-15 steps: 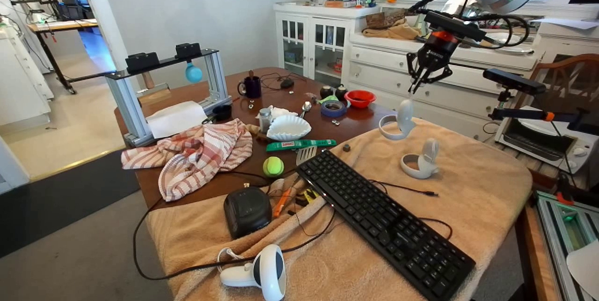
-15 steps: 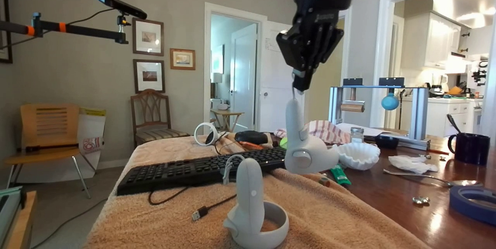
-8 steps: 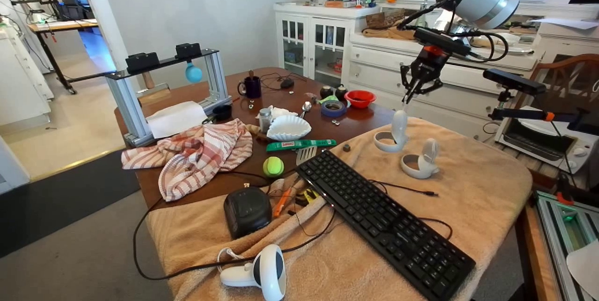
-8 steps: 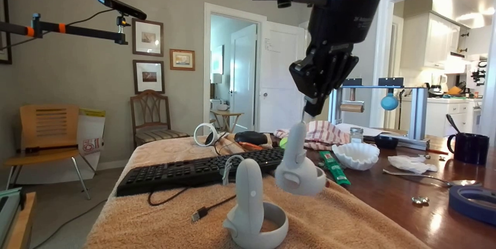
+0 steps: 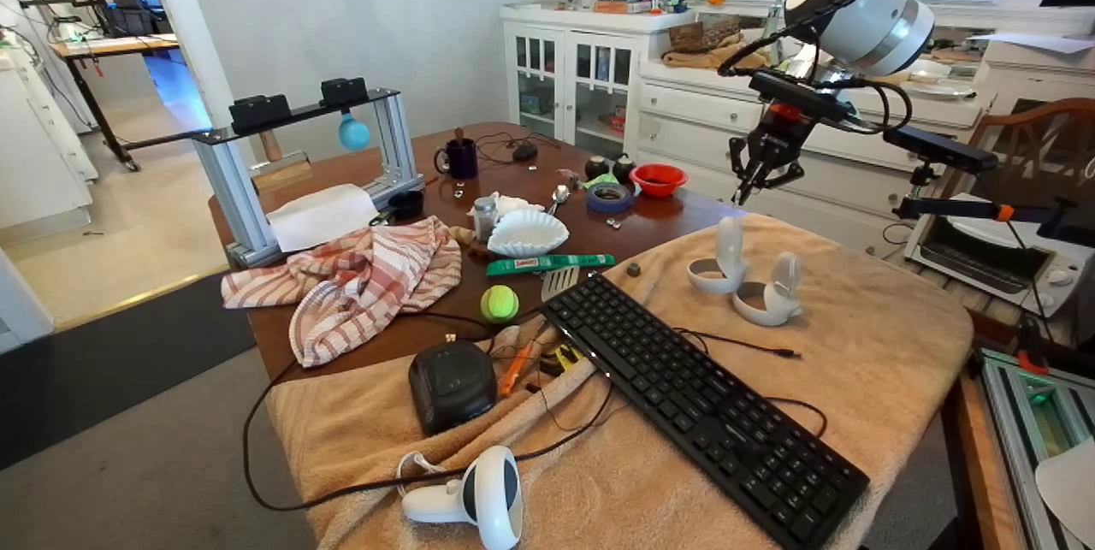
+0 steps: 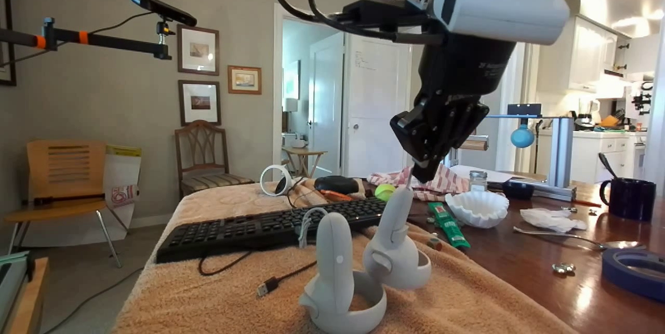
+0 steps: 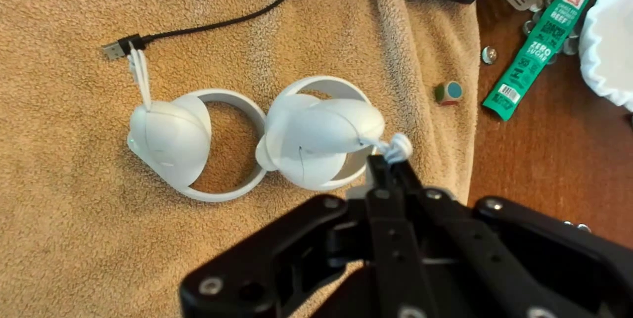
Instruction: Move one console from the left to right.
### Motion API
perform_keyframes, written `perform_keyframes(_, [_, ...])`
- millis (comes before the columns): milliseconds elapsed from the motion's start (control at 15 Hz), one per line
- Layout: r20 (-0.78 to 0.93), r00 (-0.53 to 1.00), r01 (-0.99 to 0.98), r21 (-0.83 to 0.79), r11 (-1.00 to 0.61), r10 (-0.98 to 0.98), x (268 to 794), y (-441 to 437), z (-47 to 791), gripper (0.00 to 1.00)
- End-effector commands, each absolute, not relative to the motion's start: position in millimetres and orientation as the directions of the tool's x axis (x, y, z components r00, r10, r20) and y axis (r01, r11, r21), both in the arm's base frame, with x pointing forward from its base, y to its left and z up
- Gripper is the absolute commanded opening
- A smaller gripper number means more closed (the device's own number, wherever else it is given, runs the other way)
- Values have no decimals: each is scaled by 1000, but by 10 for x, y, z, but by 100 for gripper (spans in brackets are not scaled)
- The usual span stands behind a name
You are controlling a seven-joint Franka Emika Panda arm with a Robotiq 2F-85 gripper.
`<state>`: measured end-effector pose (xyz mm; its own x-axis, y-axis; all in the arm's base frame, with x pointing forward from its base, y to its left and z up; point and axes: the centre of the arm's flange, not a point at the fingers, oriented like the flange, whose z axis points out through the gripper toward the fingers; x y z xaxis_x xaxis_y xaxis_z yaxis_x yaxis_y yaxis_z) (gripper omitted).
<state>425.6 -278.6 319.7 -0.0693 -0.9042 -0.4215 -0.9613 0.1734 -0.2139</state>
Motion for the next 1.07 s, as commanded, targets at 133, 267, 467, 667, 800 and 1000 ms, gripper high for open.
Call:
perform_keyframes(133, [-434, -76, -954, -231, 192, -898, 4354, -2826, 3055, 1])
perform_keyframes(267, [-436, -75, -955, -227, 191, -897, 4376, -2821, 3024, 1])
perform_keyframes(467, [-437, -78, -956, -223, 192, -896, 4404, -2825, 2989, 1])
perform_keyframes(667, [-436, -79, -957, -219, 191, -896, 4428, -2830, 2965, 1])
perform_keyframes(800, [-438, -77, -958, -217, 189, -896, 4448, -2806, 2943, 1])
perform_keyframes(1000, [-443, -73, -959, -214, 185, -894, 4505, -2748, 2913, 1])
